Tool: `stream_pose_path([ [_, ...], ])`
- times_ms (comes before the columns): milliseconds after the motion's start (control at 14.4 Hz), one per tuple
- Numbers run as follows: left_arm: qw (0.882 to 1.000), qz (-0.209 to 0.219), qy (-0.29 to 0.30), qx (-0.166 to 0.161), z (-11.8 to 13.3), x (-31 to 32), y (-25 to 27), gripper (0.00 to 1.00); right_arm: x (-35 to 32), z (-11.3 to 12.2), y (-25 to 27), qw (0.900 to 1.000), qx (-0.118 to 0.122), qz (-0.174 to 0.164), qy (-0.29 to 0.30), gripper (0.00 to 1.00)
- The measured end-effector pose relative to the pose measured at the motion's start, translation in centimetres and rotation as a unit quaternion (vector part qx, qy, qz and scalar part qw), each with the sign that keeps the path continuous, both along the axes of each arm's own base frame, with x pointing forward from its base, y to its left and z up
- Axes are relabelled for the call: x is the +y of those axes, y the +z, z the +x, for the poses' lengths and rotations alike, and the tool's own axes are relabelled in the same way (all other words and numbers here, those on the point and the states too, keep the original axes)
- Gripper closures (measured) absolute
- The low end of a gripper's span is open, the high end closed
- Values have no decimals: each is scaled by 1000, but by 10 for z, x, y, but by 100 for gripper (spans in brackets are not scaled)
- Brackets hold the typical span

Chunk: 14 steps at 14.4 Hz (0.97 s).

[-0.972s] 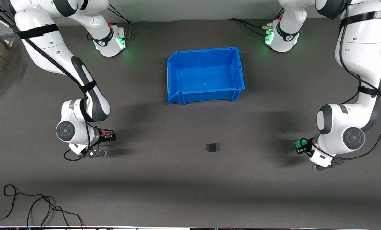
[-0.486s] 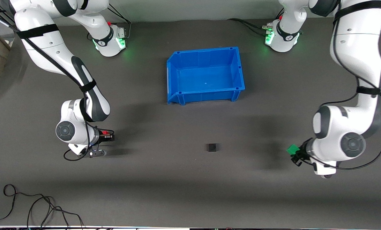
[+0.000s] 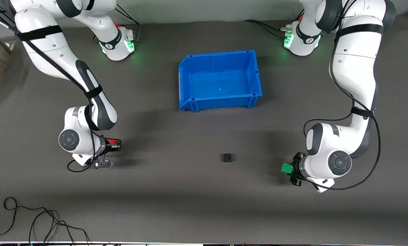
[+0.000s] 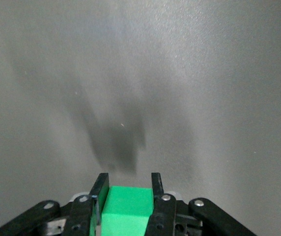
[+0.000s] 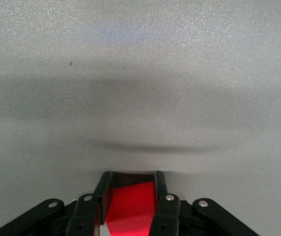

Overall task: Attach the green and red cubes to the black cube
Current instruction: 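Carry the red cube with the right gripper while the left gripper carries green toward black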

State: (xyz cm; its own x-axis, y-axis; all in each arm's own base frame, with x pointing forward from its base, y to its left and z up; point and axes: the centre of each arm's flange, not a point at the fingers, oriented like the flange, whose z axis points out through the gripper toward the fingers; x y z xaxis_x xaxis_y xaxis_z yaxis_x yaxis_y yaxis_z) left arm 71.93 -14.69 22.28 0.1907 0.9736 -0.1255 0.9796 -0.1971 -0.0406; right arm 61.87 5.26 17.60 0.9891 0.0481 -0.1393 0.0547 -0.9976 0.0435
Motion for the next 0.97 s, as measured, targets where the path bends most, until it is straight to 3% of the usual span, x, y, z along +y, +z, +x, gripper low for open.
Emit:
stream_pose_path([
  [278, 995, -5, 103, 6, 4, -2, 7, 61, -3, 0, 18, 996, 5, -9, -94, 61],
  [556, 992, -7, 126, 12, -3, -36, 9, 61, 5, 0, 53, 981, 19, -12, -194, 61],
  [694, 994, -6, 107, 14, -14, -74, 8, 61, 26, 6, 70, 955, 29, 9, -295, 61],
  [972, 996, -1, 92, 20, -31, -122, 1, 61, 125, -2, 87, 886, 43, 7, -461, 61],
])
